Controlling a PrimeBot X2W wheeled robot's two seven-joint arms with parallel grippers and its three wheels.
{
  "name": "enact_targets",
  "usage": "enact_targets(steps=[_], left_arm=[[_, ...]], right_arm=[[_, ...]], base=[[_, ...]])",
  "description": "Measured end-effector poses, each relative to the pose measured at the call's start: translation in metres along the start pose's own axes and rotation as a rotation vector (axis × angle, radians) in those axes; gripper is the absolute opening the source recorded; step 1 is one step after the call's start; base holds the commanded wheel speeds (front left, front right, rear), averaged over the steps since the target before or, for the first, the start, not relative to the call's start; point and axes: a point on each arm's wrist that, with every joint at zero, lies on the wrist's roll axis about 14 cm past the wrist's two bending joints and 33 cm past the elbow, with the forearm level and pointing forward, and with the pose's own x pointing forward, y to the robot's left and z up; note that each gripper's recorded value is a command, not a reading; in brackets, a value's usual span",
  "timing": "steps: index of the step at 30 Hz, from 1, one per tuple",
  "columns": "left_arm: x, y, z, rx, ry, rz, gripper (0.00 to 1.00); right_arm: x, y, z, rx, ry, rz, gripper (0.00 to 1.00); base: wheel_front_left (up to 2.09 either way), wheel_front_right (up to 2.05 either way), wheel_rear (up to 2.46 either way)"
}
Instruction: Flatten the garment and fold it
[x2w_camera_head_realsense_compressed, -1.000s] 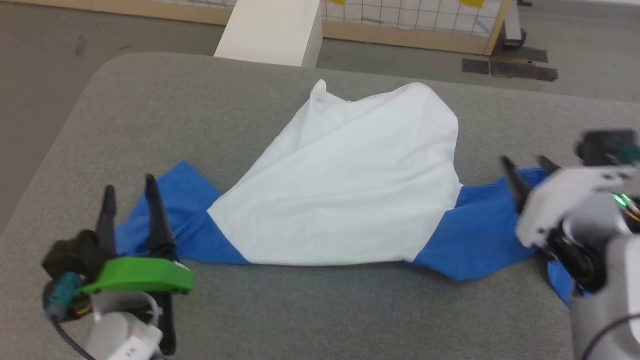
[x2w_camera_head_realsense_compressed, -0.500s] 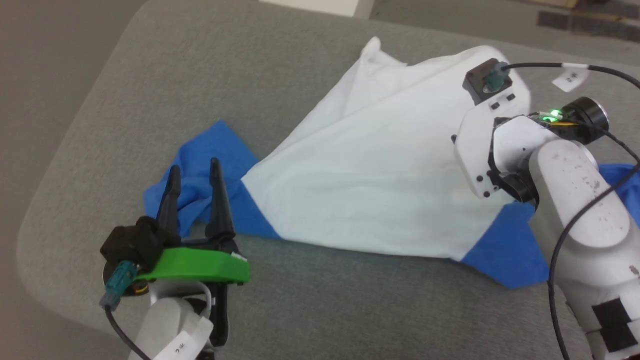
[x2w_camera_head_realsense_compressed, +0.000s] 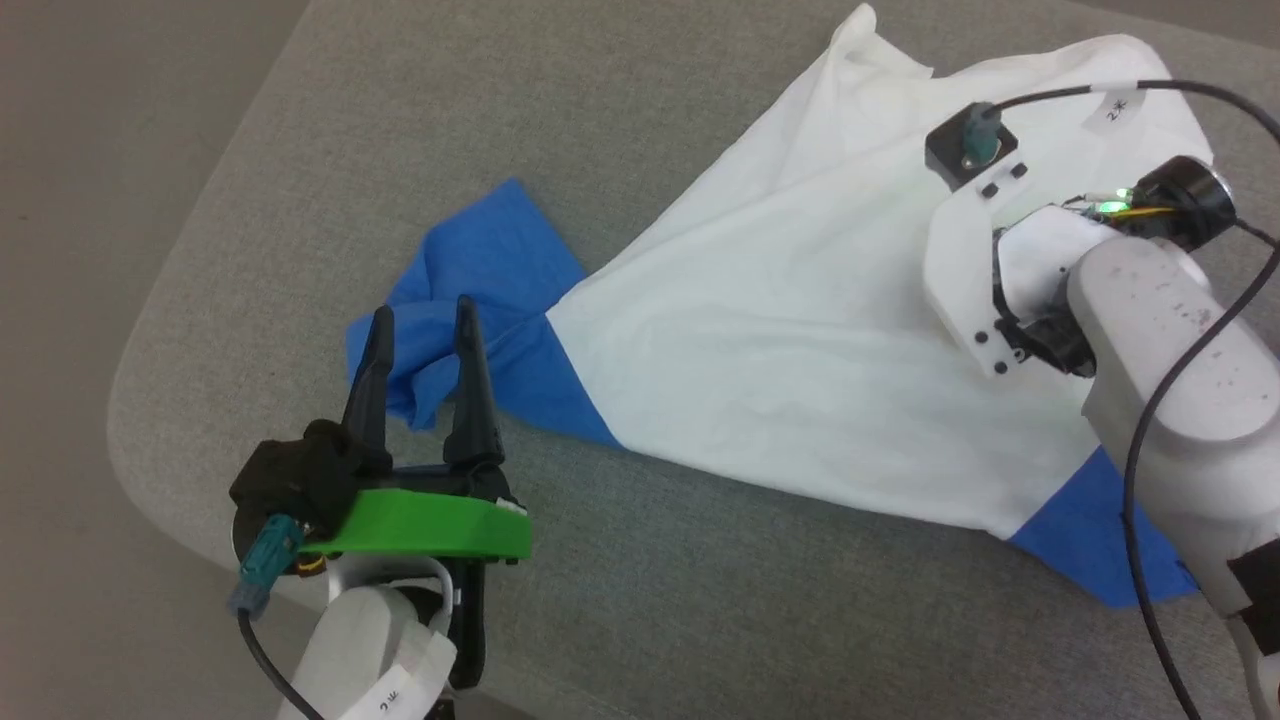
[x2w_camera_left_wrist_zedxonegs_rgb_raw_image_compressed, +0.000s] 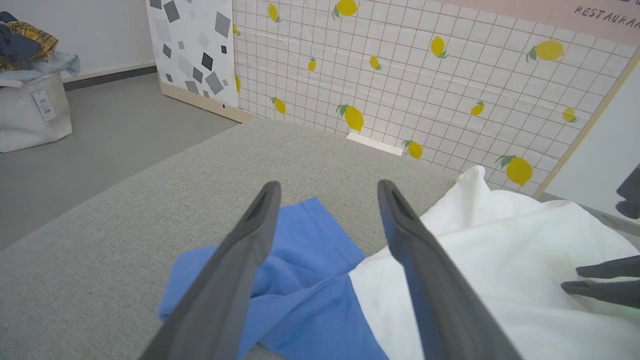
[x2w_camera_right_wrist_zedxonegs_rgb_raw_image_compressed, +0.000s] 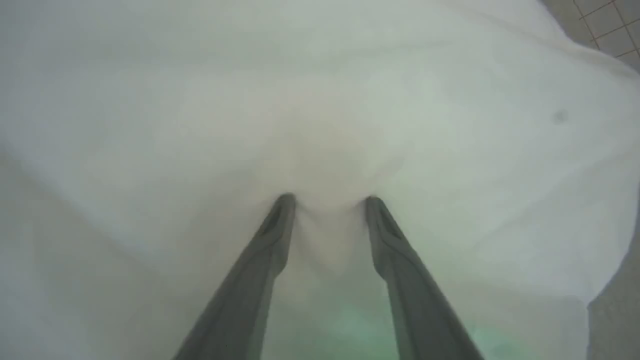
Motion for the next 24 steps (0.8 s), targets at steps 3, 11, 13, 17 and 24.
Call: enact_targets(steps=[3, 11, 13, 17, 24], left_arm=[[0.0, 0.0, -0.002, -0.008, 0.007, 0.009, 1.0], [0.001, -0.001, -0.005, -0.018, 0.022, 0.014, 1.0], [0.0, -0.001, -0.006, -0.017, 0.027, 0.018, 1.0], [-0.002, 0.004, -0.009, -0.012, 0.039, 0.037, 1.0], [-0.004, 0.012, -0.011, -0.004, 0.049, 0.074, 1.0]], right_arm=[[0.002, -0.006, 0.009, 0.031, -0.031, 0.008, 0.0], [-0.004, -0.083, 0.035, 0.135, -0.117, -0.139, 0.0], [-0.011, -0.106, 0.052, 0.15, -0.168, -0.192, 0.0], [-0.026, -0.141, 0.087, 0.178, -0.288, -0.279, 0.0], [-0.017, -0.144, 0.094, 0.194, -0.304, -0.307, 1.0]], base=[[0.0, 0.0, 0.0], [0.0, 0.0, 0.0], [0.0, 0.0, 0.0], [0.0, 0.0, 0.0], [0.0, 0.0, 0.0]])
